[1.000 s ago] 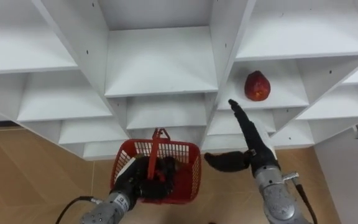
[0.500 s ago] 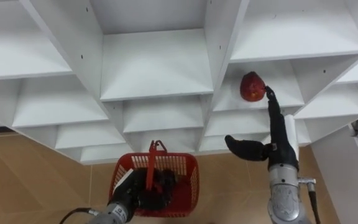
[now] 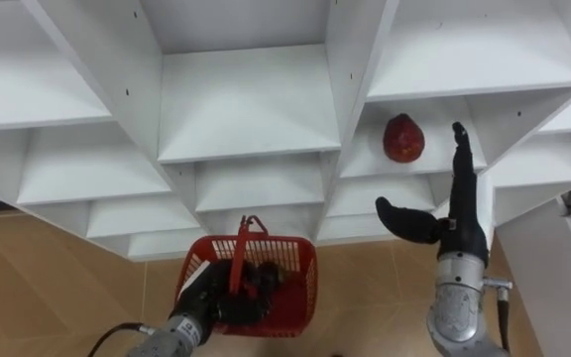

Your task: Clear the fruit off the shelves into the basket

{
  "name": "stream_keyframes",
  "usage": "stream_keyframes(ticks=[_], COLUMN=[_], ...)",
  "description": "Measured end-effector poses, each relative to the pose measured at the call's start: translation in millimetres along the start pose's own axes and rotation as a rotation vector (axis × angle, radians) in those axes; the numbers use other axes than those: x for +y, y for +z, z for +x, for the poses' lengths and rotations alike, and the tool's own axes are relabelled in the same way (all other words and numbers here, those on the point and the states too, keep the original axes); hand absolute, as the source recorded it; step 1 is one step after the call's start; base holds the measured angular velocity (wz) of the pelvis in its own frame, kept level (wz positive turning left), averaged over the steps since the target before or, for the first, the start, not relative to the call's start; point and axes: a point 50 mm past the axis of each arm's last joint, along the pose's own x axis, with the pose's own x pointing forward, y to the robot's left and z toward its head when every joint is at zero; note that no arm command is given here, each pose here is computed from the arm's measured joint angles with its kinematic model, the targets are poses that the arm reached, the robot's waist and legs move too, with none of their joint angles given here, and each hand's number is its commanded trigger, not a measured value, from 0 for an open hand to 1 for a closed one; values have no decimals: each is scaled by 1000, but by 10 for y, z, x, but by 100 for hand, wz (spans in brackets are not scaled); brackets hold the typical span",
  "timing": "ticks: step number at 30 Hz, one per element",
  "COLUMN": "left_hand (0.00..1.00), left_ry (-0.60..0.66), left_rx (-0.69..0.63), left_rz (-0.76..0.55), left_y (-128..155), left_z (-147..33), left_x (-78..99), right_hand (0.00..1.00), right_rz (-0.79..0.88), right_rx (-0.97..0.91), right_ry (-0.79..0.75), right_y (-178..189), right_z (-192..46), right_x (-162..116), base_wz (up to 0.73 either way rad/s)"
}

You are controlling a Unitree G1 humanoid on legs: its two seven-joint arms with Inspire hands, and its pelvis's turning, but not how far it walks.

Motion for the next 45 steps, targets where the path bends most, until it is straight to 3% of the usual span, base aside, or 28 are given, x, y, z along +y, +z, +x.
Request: stream_keyframes(ticks=[6, 19, 30, 45], left_hand=[100, 100, 100, 100], left_ry=[13, 54, 39, 45], left_rx=[-8, 14, 51, 51], left_rz=[-1, 33, 30, 34], left_y=[25, 51, 20, 58], left_z=[6, 40, 34, 64], left_x=[33, 170, 184, 236], right_hand=[0, 0, 0, 0], right_rz=[-29, -61, -89, -74], right_rx=[-12, -62, -27, 24], right_ry=[-14, -59, -6, -11], right_y=[-13, 125, 70, 87], right_z=[38, 432, 470, 713], right_x=[-71, -204, -244, -296], base_wz=[4, 0, 4, 1])
